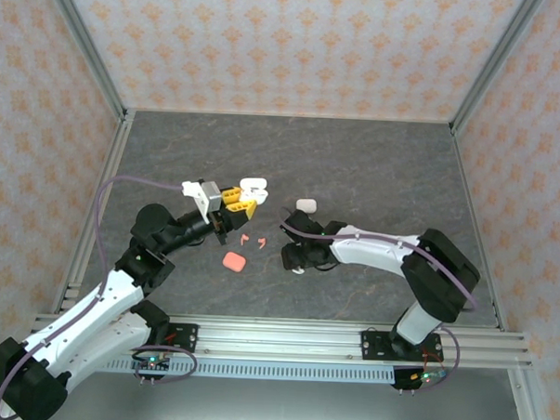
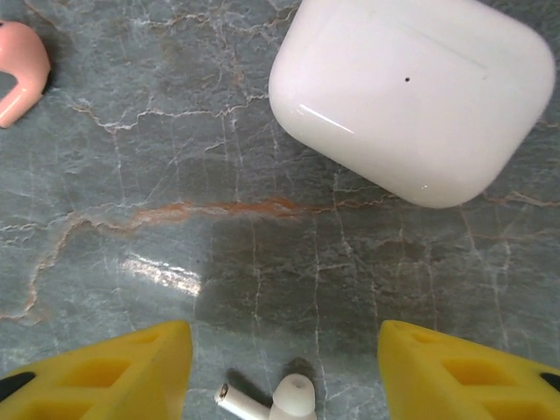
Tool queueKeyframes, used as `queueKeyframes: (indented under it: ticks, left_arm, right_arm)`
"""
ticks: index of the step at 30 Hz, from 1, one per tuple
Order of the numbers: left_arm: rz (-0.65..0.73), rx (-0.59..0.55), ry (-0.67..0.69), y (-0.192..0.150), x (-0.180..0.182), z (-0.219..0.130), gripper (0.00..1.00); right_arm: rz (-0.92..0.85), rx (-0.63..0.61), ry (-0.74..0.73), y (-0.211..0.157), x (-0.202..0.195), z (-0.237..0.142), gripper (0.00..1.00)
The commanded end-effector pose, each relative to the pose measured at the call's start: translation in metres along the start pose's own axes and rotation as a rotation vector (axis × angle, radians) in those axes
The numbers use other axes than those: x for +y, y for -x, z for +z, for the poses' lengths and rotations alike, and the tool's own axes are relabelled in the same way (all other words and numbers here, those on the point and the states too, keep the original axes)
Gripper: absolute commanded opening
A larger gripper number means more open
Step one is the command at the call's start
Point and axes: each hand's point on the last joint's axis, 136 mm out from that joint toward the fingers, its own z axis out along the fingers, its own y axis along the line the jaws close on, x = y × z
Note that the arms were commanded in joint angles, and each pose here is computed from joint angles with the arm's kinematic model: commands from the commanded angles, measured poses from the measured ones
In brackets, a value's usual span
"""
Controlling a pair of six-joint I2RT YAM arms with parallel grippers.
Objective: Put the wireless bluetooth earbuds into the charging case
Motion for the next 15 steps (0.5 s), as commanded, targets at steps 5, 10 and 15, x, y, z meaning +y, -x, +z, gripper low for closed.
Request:
queueKeyframes:
  ticks: [5, 10, 15]
  left_arm:
    - [0.011, -0.017, 0.018, 0.004, 0.001, -0.003, 0.00]
    - [0.011, -0.012, 0.022, 0.003, 0.001, -0.003, 0.00]
    - [0.011, -0.011, 0.024, 0.003, 0.001, -0.004, 0.00]
  right_arm:
    - [-0.037, 0.044, -0.084, -0.009, -0.006, 0.009, 0.57]
    - [-0.051, 0.082, -0.108, -0.021, -0.009, 0.011, 0.55]
    - [-0.043, 0.104, -0.112, -0.033, -0.012, 0.008, 0.54]
